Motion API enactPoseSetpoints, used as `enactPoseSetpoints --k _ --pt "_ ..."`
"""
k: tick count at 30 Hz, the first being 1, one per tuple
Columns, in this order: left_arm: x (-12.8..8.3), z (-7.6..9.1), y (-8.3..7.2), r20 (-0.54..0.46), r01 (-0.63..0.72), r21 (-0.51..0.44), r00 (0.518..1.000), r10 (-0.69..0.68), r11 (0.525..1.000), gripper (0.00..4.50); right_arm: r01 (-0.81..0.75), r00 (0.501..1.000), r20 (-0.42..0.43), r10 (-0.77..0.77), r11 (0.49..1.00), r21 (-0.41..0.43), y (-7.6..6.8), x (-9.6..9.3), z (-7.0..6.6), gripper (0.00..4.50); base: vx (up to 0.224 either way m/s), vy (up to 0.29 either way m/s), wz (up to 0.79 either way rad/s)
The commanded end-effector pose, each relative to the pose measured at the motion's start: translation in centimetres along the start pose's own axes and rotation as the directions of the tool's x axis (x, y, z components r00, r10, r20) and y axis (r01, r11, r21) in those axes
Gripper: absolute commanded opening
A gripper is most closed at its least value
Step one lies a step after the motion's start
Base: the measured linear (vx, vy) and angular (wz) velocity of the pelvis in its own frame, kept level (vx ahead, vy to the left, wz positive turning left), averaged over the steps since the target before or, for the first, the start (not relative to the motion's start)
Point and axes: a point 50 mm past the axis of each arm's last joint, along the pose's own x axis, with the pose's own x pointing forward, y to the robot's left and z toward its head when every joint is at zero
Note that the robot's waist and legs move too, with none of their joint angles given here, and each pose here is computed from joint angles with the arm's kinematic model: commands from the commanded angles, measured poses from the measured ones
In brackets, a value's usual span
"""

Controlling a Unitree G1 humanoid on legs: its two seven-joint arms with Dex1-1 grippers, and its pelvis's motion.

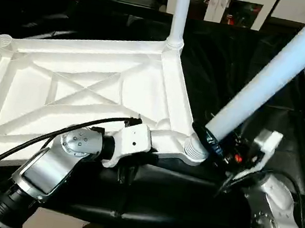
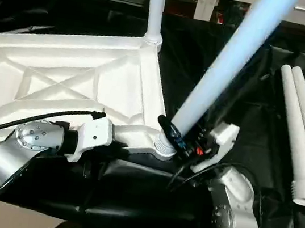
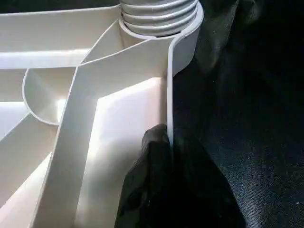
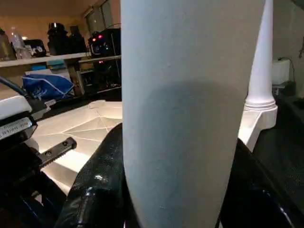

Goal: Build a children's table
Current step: Insert table leg to table base

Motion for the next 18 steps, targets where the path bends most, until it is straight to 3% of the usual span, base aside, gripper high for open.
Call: enactPoseSetpoints --k 1,6,8,18 --pt "0.7 -2.0 -1.2 -0.068 0.045 -0.067 0.996 -0.049 0.997 0.06 0.002 0.963 -0.269 0.011 0.999 0.050 1.0 -2.7 -4.3 1.86 0.000 0.000 0.00" --pt "0.7 -2.0 -1.2 -0.069 0.046 -0.065 0.996 -0.050 0.997 0.06 -0.052 0.946 -0.316 0.068 0.997 0.057 1.4 -2.6 -4.7 1.86 0.000 0.000 0.00" --pt "0.8 -2.0 -1.2 -0.071 0.046 -0.063 0.996 -0.051 0.997 0.06 -0.151 0.911 -0.381 0.161 0.987 0.056 2.0 -2.8 -5.1 1.86 0.000 0.000 0.00" --pt "0.9 -2.0 -1.4 -0.074 0.045 -0.064 0.996 -0.049 0.997 0.06 -0.245 0.880 -0.412 0.235 0.969 0.031 2.7 -2.6 -5.4 1.86 0.000 0.000 0.00"
